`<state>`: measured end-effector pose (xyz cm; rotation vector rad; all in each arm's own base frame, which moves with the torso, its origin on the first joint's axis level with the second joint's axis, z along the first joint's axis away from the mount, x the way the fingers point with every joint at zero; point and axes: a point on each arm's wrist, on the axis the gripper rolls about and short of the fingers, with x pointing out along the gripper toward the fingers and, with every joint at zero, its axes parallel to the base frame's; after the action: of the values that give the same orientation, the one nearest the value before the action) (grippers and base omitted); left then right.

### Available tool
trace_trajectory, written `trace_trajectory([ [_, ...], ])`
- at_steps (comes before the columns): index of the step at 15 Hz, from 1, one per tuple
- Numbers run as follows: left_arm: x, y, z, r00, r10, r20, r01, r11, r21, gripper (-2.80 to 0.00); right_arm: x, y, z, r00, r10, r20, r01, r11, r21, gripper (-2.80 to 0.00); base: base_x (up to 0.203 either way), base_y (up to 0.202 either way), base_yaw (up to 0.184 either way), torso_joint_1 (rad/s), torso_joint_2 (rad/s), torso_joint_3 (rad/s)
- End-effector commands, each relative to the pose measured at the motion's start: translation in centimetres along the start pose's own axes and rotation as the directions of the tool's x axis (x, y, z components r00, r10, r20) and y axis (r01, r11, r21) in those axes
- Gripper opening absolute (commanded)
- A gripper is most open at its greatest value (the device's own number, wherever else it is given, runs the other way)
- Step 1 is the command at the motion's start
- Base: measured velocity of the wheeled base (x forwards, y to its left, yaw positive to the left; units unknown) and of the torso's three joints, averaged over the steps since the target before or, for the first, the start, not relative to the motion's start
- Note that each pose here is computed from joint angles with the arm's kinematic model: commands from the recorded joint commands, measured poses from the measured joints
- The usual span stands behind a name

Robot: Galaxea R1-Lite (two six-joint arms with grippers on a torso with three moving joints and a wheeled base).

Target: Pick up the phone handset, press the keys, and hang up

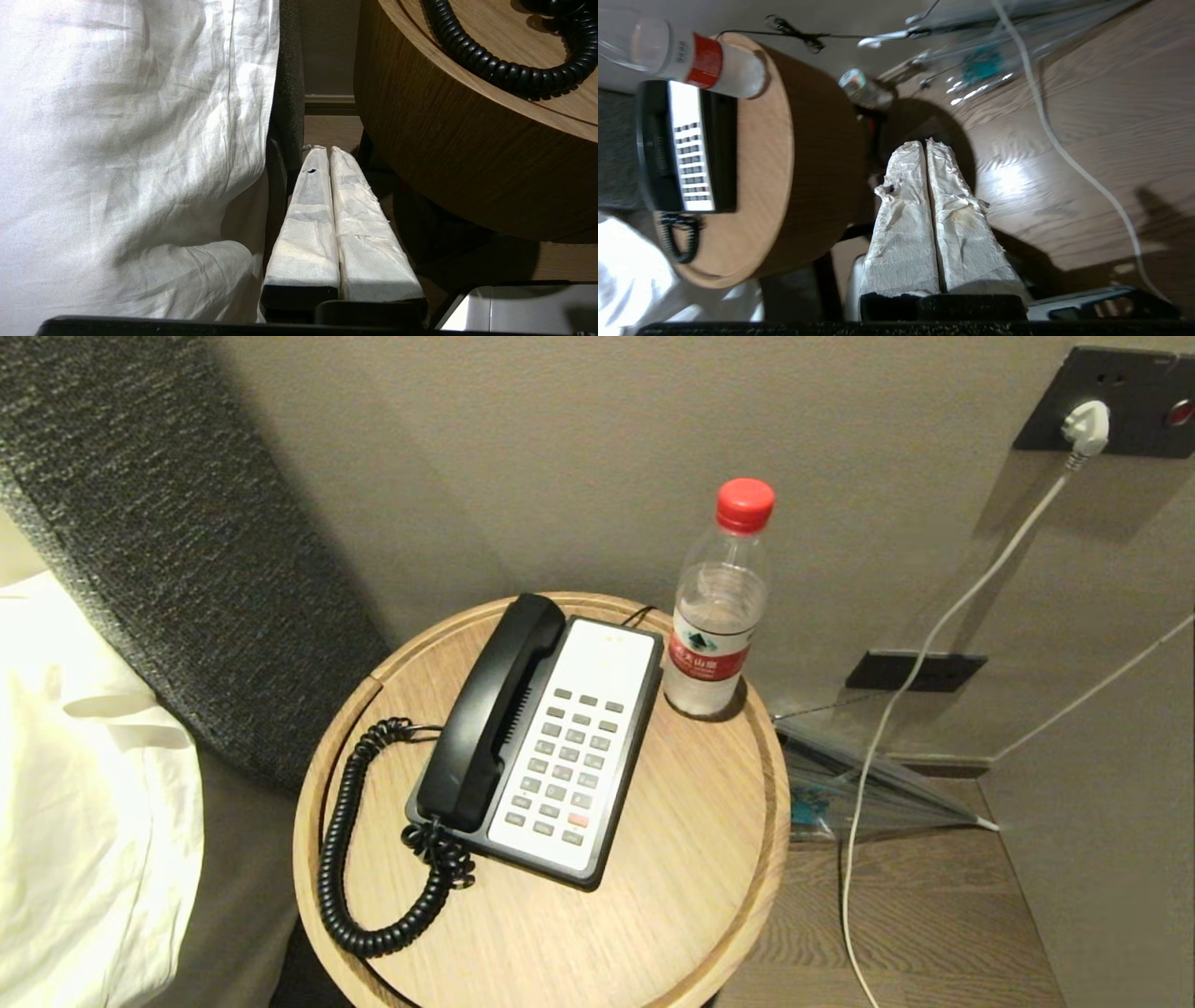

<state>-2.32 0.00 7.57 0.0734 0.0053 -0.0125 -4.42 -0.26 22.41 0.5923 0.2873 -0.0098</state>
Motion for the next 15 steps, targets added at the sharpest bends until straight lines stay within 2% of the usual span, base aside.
trace_trajectory([
  [1,0.0,0.0,0.0,1.000,0.000,0.000,0.000,1.000,0.000,-2.80,-1.2,-1.4,-2.6,0.998,0.003,0.069,-0.001,1.000,-0.029,-2.80,0.000,0.000,0.000,0.000,0.00,0.000],
  [5,0.0,0.0,0.0,1.000,0.000,0.000,0.000,1.000,0.000,-2.80,-0.5,-3.2,-5.7,0.999,-0.002,0.050,0.010,0.990,-0.141,-2.80,0.000,0.000,0.000,0.000,0.00,0.000],
  [8,0.0,0.0,0.0,1.000,0.000,0.000,0.000,1.000,0.000,-2.80,1.4,-5.4,-8.7,0.999,-0.033,-0.002,0.031,0.959,-0.280,-2.80,0.000,0.000,0.000,0.000,0.00,0.000],
  [11,0.0,0.0,0.0,1.000,0.000,0.000,0.000,1.000,0.000,-2.80,3.5,-6.9,-10.3,0.993,-0.083,0.080,0.104,0.946,-0.307,-2.80,0.000,0.000,0.000,0.000,0.00,0.000],
  [13,0.0,0.0,0.0,1.000,0.000,0.000,0.000,1.000,0.000,-2.80,4.6,-7.4,-10.7,0.985,-0.050,0.165,0.103,0.937,-0.333,-2.80,0.000,0.000,0.000,0.000,0.00,0.000],
  [15,0.0,0.0,0.0,1.000,0.000,0.000,0.000,1.000,-0.001,-2.80,5.1,-7.6,-10.9,0.973,-0.014,0.232,0.113,0.900,-0.420,-2.80,0.000,0.000,0.000,0.000,0.00,0.000],
])
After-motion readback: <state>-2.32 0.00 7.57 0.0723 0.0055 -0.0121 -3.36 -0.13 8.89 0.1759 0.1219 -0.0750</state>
